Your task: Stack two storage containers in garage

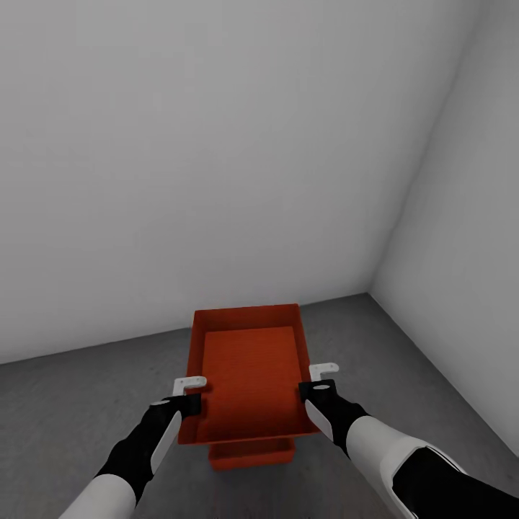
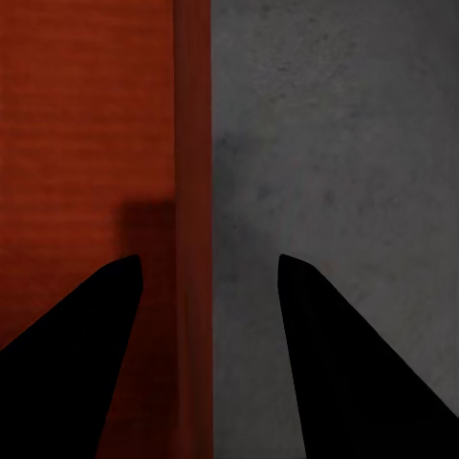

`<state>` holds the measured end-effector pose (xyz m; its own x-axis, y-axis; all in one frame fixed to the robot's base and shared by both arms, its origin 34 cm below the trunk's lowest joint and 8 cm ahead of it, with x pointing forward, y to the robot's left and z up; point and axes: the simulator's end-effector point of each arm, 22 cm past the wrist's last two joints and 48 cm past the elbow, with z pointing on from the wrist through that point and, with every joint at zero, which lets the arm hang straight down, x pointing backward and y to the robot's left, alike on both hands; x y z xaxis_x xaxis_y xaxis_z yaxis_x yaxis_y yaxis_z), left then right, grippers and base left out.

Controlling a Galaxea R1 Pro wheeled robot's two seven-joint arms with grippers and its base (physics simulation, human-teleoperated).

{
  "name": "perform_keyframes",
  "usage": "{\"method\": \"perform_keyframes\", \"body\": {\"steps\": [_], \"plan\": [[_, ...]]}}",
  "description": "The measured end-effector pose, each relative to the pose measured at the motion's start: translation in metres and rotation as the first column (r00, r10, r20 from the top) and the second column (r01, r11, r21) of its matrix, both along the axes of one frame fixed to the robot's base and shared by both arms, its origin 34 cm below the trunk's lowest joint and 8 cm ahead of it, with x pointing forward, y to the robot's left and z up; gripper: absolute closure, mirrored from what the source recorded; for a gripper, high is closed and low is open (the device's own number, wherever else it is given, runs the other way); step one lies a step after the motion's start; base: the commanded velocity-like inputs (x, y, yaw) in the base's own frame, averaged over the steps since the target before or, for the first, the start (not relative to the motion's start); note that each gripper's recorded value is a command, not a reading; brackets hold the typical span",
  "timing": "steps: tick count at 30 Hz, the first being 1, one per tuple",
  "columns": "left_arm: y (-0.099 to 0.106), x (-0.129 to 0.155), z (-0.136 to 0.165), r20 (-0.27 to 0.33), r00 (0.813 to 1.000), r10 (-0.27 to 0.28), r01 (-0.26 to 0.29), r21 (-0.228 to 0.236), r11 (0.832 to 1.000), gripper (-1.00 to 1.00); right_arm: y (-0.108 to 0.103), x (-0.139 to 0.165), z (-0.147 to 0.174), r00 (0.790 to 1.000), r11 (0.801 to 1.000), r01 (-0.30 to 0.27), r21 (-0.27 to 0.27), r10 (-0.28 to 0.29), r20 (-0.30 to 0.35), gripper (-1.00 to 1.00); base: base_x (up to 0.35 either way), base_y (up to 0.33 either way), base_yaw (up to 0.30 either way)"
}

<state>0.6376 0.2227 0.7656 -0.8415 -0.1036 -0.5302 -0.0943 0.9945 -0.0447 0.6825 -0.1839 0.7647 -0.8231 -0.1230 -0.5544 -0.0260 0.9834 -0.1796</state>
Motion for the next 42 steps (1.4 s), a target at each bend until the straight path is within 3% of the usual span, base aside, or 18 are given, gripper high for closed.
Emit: {"method": "perform_keyframes", "body": {"steps": [17, 31, 42], "plan": [[0.000, -0.007, -0.014, -0.028, 1.000, 0.000, 0.000, 0.000, 1.000, 1.00, 0.000, -0.007, -0.016, 1.000, 1.000, 0.000, 0.000, 0.000, -0.028, 1.00, 0.002, 0.000, 0.000], [0.000, -0.013, -0.026, -0.050, 0.999, 0.000, 0.000, 0.000, 1.000, 1.00, 0.000, -0.013, -0.028, 0.999, 1.000, 0.000, 0.000, 0.000, -0.050, 1.00, 0.192, 0.000, 0.000], [0.000, -0.017, -0.035, -0.068, 0.998, 0.000, 0.000, 0.000, 1.000, 1.00, 0.000, -0.017, -0.038, 0.998, 1.000, 0.000, 0.001, 0.000, -0.068, 1.00, 0.020, 0.000, 0.000]]}}
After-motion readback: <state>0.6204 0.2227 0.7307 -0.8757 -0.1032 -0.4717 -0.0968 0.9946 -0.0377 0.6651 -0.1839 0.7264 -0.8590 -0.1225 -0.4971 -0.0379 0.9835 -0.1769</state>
